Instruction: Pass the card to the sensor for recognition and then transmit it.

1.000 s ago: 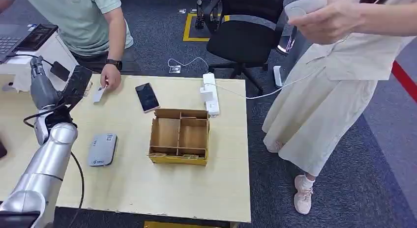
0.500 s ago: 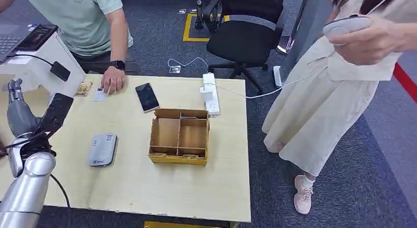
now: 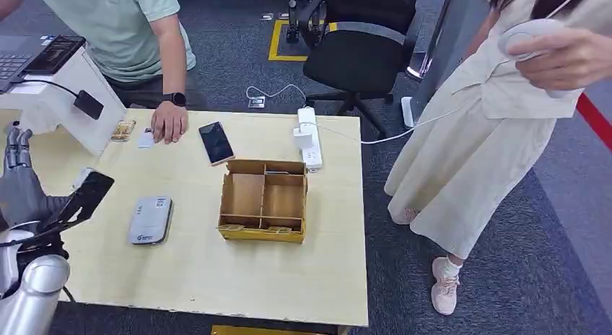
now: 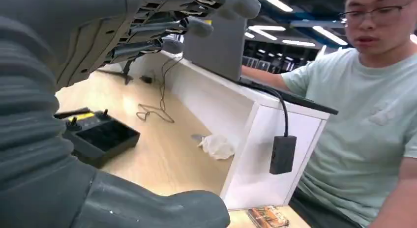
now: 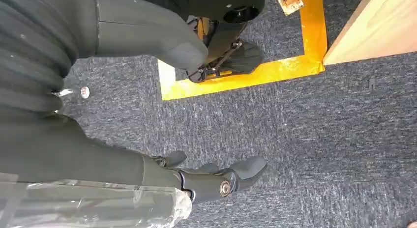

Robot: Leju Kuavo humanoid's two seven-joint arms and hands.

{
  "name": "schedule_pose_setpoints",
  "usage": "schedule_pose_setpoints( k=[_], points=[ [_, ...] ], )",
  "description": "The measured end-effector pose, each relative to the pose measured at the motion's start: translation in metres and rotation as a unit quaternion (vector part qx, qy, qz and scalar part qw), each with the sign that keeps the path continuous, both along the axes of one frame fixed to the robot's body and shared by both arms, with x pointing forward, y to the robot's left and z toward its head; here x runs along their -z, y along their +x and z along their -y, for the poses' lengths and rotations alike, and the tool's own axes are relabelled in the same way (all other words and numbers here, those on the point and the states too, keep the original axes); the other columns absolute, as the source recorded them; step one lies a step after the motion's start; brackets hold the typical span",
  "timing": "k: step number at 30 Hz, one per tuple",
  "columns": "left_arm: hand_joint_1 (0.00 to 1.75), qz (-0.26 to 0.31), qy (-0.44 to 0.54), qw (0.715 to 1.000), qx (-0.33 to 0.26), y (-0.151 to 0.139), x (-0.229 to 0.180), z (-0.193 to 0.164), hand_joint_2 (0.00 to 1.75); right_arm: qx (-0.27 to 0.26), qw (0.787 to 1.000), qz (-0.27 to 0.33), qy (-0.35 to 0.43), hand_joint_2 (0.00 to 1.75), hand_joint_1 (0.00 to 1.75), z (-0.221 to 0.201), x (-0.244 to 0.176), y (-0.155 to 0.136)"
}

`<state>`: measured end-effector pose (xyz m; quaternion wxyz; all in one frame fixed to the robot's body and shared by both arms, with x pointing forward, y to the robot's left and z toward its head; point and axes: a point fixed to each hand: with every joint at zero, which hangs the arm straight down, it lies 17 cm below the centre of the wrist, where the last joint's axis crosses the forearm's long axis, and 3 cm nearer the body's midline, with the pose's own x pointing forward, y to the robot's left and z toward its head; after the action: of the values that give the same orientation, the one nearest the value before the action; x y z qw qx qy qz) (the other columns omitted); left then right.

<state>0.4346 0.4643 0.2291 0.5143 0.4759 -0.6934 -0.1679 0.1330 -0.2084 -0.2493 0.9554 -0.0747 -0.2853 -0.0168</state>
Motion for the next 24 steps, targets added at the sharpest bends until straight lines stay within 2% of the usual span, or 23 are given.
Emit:
schedule_pose_setpoints(
  k=[12,24],
  points=[
    [0.0,-0.019,0.1,0.994,0.051,-0.035,0.007,0.043,1.75,0.006,1.0,0.01,0.007,1.75,0.0,-0.001,-0.002,0.003],
    [0.0,-0.058,0.155,0.983,0.082,-0.051,0.035,0.078,1.75,0.011,1.0,0.015,0.009,1.75,0.0,0.0,-0.003,0.007]
  ],
)
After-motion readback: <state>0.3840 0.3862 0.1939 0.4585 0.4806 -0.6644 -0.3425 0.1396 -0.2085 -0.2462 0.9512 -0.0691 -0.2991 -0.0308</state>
